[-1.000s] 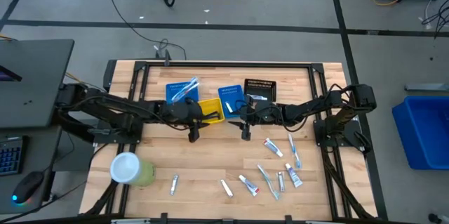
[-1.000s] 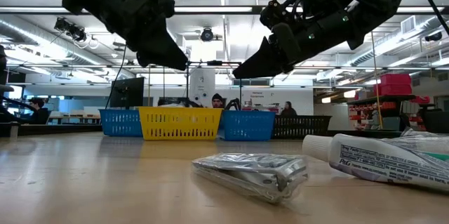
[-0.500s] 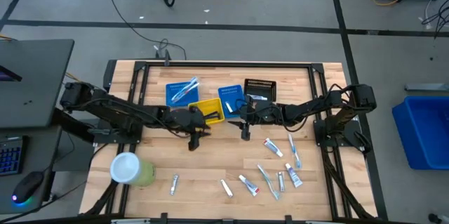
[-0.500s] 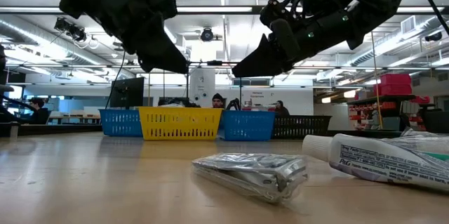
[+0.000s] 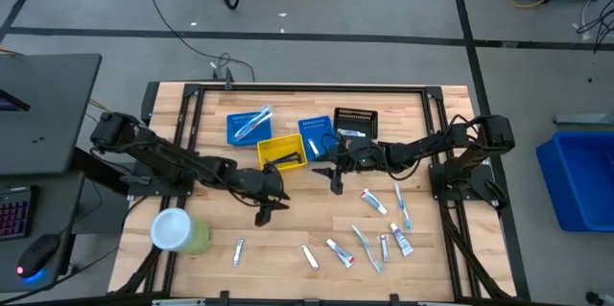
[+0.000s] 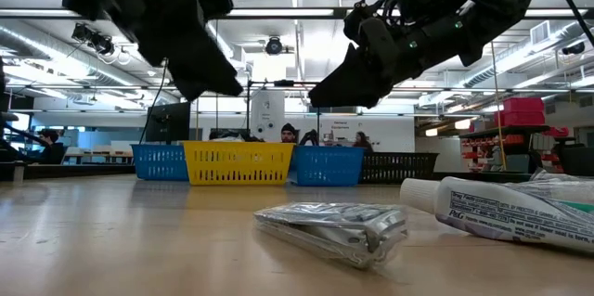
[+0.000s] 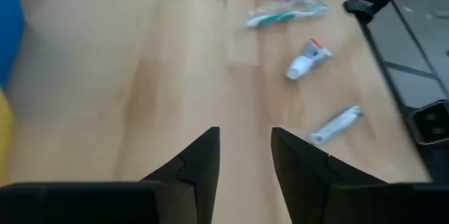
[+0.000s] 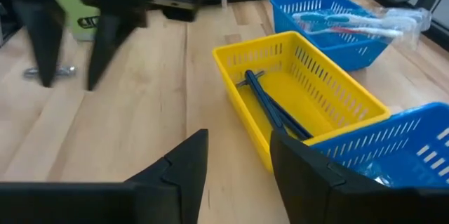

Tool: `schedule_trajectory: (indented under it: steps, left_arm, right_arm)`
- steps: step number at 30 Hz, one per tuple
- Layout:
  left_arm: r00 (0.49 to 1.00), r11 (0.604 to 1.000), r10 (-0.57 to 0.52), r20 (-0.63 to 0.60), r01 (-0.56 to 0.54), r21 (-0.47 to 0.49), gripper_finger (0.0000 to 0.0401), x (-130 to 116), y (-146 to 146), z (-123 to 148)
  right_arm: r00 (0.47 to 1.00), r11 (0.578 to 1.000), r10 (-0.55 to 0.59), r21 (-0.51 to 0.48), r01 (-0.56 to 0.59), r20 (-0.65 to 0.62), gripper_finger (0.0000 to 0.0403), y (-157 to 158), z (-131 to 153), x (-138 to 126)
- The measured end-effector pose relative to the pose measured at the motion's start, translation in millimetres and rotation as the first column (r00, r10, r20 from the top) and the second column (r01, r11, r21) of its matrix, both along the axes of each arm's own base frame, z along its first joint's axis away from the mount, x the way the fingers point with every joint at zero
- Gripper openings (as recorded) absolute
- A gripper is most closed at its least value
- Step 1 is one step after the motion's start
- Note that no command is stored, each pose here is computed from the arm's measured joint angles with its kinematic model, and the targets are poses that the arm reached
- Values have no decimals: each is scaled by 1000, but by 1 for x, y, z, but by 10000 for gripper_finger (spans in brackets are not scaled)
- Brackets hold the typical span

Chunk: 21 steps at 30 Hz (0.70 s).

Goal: Pick & Place Travel size toiletries
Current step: Put the nail cutter into the right blue bin

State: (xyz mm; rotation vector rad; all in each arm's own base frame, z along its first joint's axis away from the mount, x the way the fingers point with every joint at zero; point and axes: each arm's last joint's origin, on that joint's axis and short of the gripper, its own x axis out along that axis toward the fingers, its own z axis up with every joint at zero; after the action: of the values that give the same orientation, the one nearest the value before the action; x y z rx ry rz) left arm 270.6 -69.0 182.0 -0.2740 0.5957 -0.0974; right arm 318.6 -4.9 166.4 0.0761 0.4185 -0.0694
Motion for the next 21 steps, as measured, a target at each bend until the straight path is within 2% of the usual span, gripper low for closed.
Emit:
schedule_trajectory:
  steps: [2, 8, 13, 17, 21]
  left_arm:
    - [999, 999, -20, -35, 19, -25, 141, 3, -6, 9]
    - [965, 999, 0, -262, -13, -47, 138, 7, -20, 48]
    - [919, 975, 90, -385, -161, -155, 137, 3, -32, 72]
    - [881, 945, 55, -471, -198, -259, 147, -6, -49, 69]
    - [797, 920, 62, -601, -279, -275, 165, -18, -67, 58]
  right_arm:
    - [1000, 1000, -3, 6, 3, 1, 160, 0, 0, 0]
    - [1000, 1000, -1, 1, 1, 1, 163, 0, 0, 0]
    - [1000, 997, 31, -77, -31, -4, 161, -1, 0, 0]
    - [998, 984, 62, -166, -60, 8, 161, -3, 2, 1]
    - [997, 976, 66, -208, -56, 42, 165, -7, 6, 2]
